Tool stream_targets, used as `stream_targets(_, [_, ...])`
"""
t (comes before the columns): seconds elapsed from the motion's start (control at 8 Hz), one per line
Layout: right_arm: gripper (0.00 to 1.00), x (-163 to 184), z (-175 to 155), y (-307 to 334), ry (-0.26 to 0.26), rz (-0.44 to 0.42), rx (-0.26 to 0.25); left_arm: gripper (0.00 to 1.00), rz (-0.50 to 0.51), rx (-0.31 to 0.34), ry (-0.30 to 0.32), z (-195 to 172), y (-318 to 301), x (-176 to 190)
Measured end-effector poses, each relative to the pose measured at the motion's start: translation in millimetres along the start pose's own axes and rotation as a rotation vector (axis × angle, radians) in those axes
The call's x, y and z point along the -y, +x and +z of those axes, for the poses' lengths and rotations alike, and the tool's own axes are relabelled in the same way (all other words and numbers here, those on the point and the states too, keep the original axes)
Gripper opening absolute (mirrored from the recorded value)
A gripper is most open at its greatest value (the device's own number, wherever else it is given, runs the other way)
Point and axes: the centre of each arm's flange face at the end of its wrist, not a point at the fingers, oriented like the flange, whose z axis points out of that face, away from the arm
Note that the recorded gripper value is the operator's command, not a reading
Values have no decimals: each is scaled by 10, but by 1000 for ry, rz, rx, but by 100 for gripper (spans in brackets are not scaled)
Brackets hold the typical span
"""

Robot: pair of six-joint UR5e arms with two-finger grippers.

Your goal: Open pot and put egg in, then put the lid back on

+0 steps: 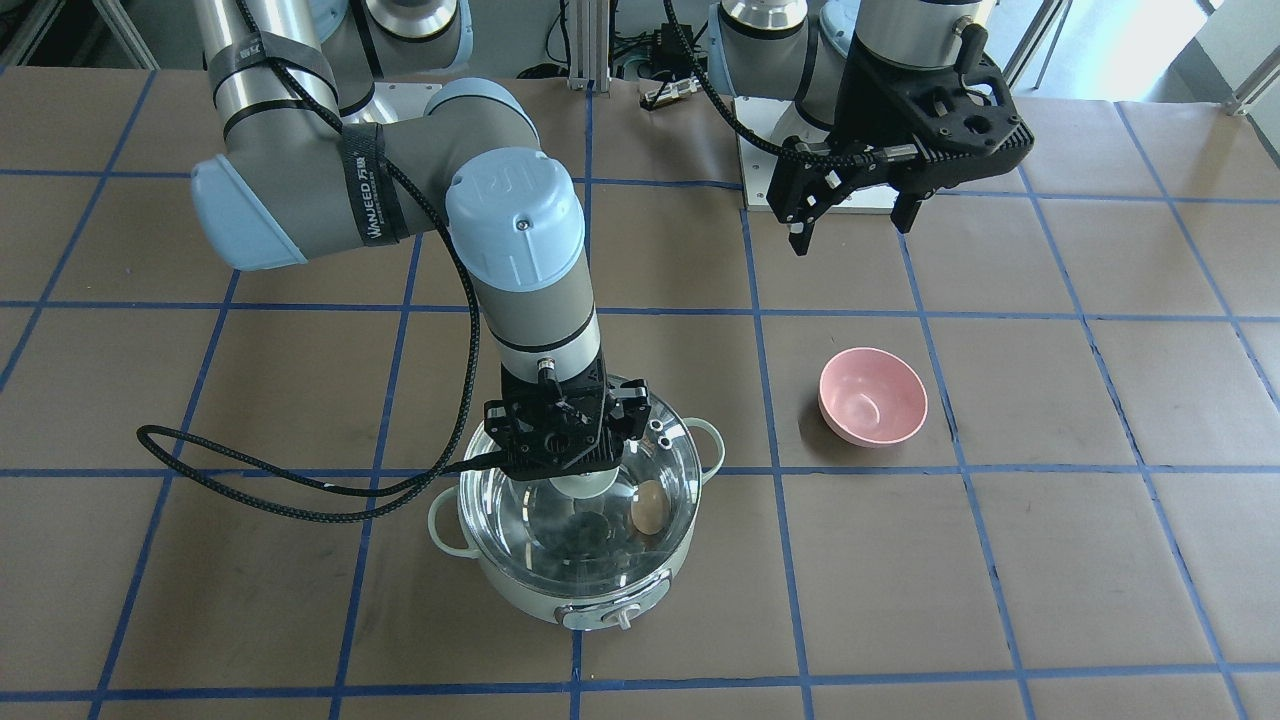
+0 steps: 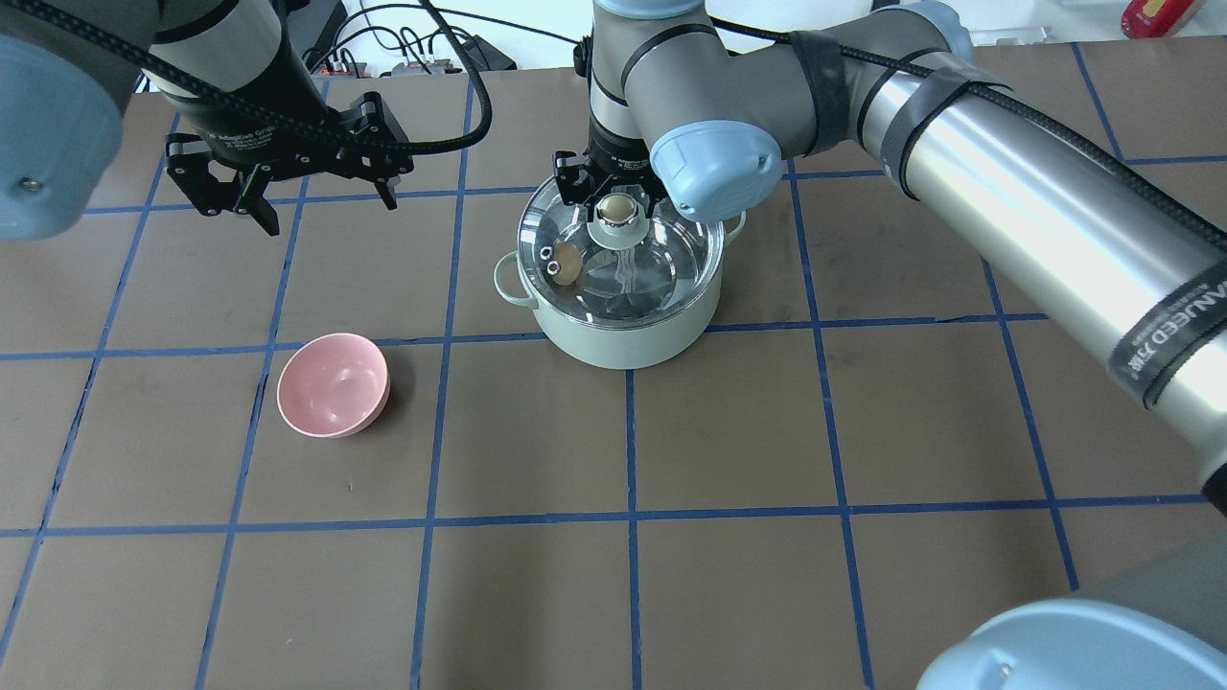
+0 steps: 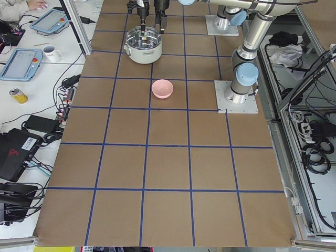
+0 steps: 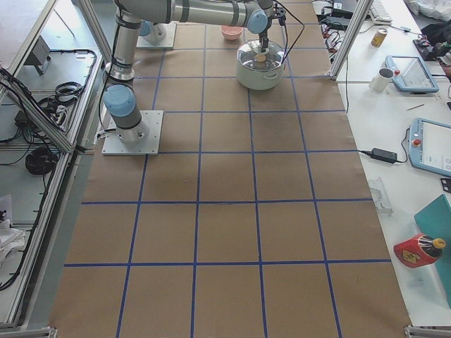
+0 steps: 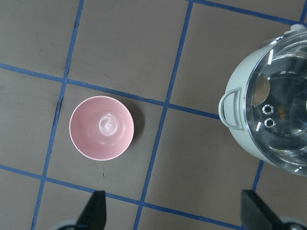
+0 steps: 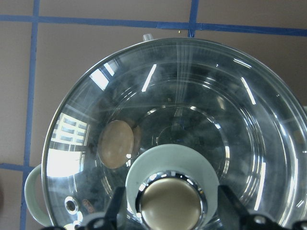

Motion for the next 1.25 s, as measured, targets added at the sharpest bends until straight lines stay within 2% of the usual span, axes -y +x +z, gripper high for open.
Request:
stream_targets(0.5, [100,-70,-329,122,-15,19,7,100,0,1,-2,13,2,9])
stream_targets(0.75, [100,-59,-756,693,-24,86,-11,100,0,1,-4,21,4,13])
stream_targets(1.0, [100,-50,-1195,1517,1,143,-33,100,1,2,-6,33,5,17])
stream_targets(1.25, [100,-103,-1463,2219,1,185,-75,100,3,7,-8,41,-3,19])
